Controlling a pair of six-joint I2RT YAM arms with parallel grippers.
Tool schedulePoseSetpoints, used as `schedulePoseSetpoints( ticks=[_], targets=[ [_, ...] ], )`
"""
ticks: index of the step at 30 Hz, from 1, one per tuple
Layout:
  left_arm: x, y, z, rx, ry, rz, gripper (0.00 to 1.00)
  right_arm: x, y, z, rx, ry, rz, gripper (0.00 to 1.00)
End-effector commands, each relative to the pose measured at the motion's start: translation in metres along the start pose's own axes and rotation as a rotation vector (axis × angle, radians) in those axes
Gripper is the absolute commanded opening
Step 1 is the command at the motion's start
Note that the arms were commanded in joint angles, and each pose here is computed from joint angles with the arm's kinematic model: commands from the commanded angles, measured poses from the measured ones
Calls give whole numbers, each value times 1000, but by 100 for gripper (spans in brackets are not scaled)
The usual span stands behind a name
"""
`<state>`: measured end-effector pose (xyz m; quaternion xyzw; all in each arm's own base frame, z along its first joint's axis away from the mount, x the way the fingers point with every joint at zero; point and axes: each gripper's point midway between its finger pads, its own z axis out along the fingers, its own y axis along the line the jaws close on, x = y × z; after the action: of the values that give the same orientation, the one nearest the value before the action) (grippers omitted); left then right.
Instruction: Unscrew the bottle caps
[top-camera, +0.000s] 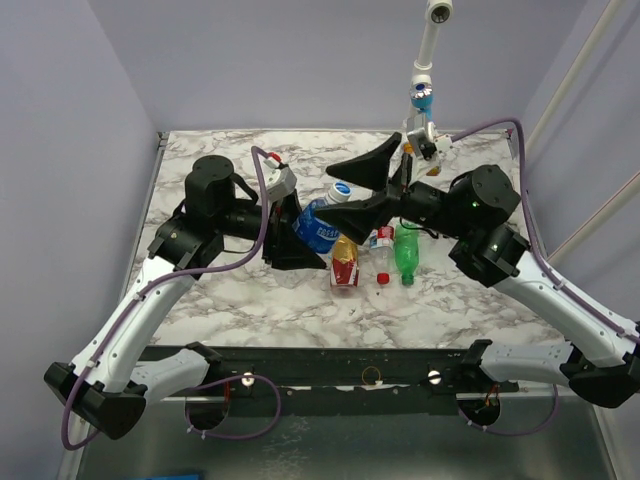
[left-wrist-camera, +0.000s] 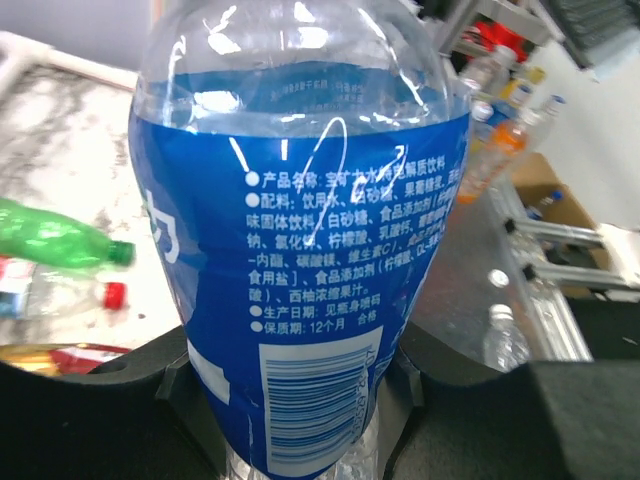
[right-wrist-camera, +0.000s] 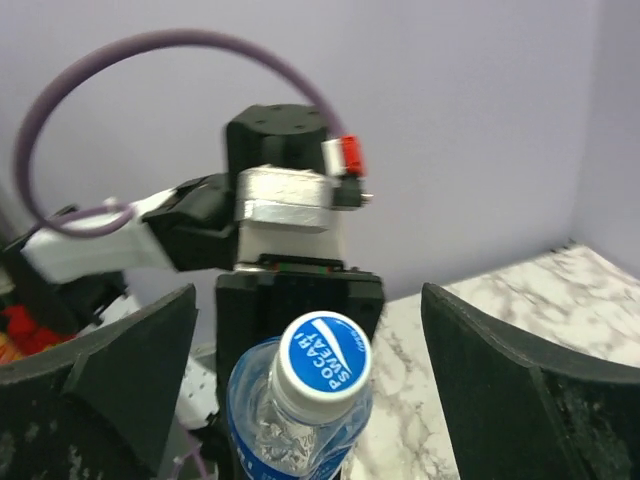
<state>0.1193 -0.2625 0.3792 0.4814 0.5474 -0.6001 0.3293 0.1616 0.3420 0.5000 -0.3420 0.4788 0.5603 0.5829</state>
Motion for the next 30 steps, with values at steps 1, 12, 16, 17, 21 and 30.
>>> schedulePoseSetpoints(
  ticks=[1,12,16,17,21,30],
  targets=[
    [-14,43,-7,-255,-47,114,23,-22,-60,-17,390,-84,15,100],
    [-3,133,-51,-741,12,287,23,30,-130,2,713,125,158,91],
    [-3,131,-51,-745,4,286,22,34,-130,6,703,113,180,82],
    [-2,131,-52,-746,4,285,22,33,-130,6,704,108,183,79],
    [1,130,-52,-748,3,283,22,30,-126,5,687,79,200,62],
    [4,125,-48,-715,-3,269,23,30,-111,10,594,54,220,18]
  ],
)
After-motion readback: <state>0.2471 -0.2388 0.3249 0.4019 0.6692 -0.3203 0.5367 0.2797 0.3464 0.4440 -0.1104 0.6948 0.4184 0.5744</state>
